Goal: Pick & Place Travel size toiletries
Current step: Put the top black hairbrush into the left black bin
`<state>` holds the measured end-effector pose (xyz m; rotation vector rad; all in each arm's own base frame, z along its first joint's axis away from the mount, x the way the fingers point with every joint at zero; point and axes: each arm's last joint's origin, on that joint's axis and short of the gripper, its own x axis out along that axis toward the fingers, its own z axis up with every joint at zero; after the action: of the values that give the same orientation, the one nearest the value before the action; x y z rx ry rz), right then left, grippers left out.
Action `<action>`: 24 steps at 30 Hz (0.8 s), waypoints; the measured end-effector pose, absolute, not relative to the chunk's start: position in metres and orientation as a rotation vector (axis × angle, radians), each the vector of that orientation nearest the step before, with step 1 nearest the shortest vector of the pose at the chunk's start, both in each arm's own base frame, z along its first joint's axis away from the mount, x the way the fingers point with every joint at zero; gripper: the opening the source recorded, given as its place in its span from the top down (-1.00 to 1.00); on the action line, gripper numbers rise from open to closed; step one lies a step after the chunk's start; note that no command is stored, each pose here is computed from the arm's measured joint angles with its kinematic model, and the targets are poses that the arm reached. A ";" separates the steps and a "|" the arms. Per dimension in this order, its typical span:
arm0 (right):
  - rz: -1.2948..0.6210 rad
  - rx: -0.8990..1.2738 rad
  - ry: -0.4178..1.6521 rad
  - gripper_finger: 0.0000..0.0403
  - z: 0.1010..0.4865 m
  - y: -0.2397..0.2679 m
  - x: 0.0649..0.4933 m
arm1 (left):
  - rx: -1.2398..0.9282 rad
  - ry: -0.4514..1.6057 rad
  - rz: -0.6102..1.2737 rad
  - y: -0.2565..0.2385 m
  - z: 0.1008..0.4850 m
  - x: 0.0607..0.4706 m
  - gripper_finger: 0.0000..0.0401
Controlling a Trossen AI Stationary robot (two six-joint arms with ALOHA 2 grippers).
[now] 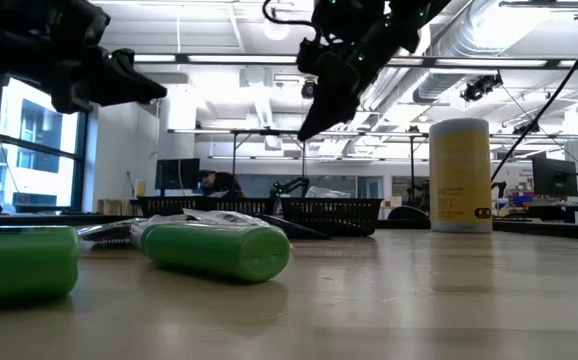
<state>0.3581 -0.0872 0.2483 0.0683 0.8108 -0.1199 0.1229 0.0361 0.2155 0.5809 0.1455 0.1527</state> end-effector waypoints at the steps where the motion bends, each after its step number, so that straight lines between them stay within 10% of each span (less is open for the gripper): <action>1: -0.114 0.064 0.805 0.98 0.249 -0.085 0.359 | 0.571 0.142 0.144 0.036 0.216 0.123 1.00; 24: -0.120 0.068 0.869 0.99 0.246 -0.086 0.353 | 0.429 0.147 0.119 0.035 0.213 0.123 1.00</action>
<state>0.3530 -0.0863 0.2458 0.0678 0.8689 -0.1200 0.1230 0.0349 0.2135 0.4294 0.1469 0.1187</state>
